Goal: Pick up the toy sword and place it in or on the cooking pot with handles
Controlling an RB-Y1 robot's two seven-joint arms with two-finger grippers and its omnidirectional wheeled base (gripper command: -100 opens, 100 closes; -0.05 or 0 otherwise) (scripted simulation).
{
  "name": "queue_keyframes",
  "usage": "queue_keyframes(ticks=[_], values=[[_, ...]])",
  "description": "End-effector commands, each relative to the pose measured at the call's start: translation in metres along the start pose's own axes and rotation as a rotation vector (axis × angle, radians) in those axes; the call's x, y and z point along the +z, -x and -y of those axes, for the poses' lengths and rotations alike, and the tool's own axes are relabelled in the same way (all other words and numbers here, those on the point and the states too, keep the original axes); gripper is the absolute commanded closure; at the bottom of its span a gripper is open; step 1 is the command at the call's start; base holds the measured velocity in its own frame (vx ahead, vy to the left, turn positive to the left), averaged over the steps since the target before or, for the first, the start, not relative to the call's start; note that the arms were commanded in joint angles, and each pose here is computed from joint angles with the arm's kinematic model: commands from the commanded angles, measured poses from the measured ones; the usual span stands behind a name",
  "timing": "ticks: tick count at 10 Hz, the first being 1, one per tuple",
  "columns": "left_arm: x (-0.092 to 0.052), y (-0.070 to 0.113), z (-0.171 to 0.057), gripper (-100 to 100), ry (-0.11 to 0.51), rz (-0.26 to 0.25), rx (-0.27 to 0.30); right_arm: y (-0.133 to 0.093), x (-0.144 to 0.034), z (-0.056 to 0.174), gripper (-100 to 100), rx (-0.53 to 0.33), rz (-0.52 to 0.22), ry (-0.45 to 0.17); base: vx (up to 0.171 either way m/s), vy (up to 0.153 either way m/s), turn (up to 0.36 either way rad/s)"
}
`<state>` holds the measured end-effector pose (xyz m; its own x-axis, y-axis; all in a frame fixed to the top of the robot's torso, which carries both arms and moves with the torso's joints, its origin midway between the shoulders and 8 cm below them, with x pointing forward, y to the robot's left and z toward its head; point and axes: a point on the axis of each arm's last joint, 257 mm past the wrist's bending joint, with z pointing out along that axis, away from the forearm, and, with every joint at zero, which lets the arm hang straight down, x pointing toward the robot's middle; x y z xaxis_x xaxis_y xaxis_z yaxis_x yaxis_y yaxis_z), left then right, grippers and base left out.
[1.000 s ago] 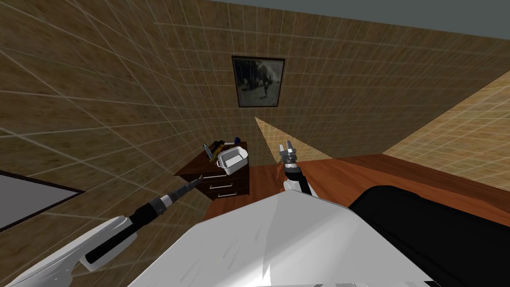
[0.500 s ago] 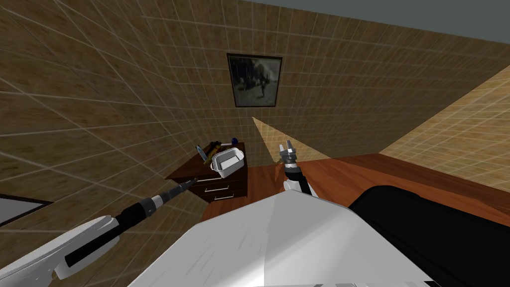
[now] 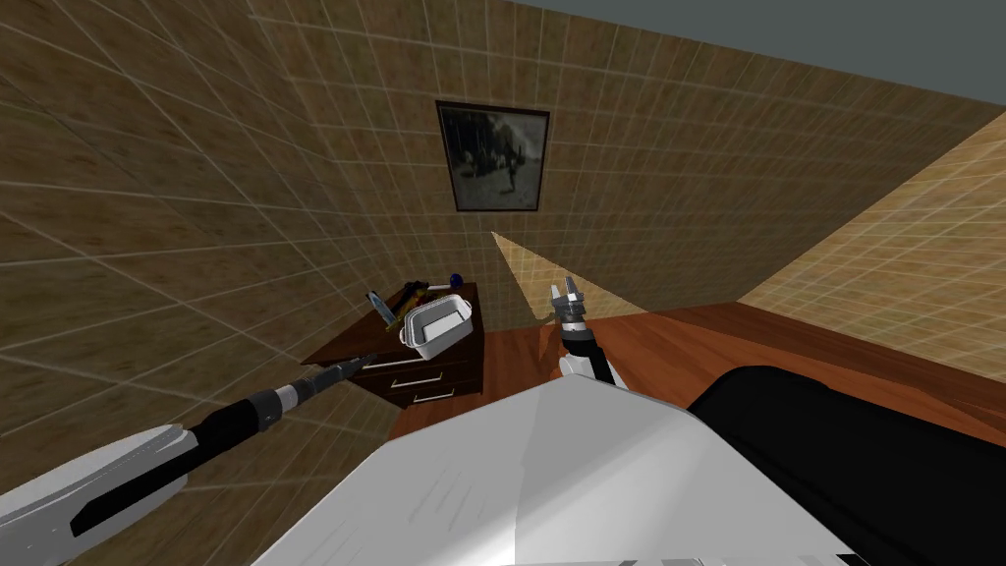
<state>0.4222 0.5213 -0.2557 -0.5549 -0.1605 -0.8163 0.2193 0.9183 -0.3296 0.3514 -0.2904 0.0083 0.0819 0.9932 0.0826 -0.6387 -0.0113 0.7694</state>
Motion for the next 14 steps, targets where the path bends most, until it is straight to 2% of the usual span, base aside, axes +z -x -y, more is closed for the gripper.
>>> queue_keyframes(ticks=[1,2,3,4,5,6,7,8,11,13,14], values=[[-0.010,0.009,-0.017,-100,0.038,-0.022,0.025,0.000,0.000,0.000,0,0.000,0.000,0.000,0.100,-0.111,-0.045],[-0.015,0.006,-0.025,-100,0.058,-0.024,0.016,0.000,0.000,0.000,0,0.000,0.000,0.000,0.086,-0.079,-0.027],[-0.023,0.014,-0.037,-100,0.086,-0.039,0.034,0.000,0.000,0.000,0,0.000,0.000,0.000,0.063,-0.090,-0.055],[-0.025,0.013,-0.041,-100,0.096,-0.040,0.029,0.000,0.000,0.000,0,0.000,0.000,0.000,0.051,-0.069,-0.025],[-0.031,0.022,-0.047,-100,0.111,-0.053,0.050,0.000,0.000,0.000,0,0.000,0.000,0.000,0.059,-0.069,-0.047],[-0.031,0.022,-0.048,-100,0.113,-0.053,0.049,0.000,0.000,0.000,0,0.000,0.000,0.000,0.061,-0.060,-0.027],[-0.036,0.020,-0.056,-100,0.132,-0.054,0.039,0.000,0.000,0.000,0,0.000,0.000,0.000,0.028,-0.037,0.000],[-0.041,0.028,-0.061,-100,0.146,-0.065,0.056,0.000,0.000,0.000,0,0.000,0.000,0.000,0.049,-0.064,-0.047],[-0.056,0.032,-0.079,-100,0.194,-0.075,0.051,0.000,0.000,0.000,0,0.000,0.000,0.000,0.050,-0.073,-0.034],[-0.080,0.045,-0.102,-100,0.261,-0.095,0.055,0.000,0.000,0.000,0,0.000,0.000,0.000,0.107,-0.100,-0.076],[-0.080,0.045,-0.102,-100,0.261,-0.095,0.055,0.000,0.000,0.000,0,0.000,0.000,0.000,0.118,-0.102,-0.039]])
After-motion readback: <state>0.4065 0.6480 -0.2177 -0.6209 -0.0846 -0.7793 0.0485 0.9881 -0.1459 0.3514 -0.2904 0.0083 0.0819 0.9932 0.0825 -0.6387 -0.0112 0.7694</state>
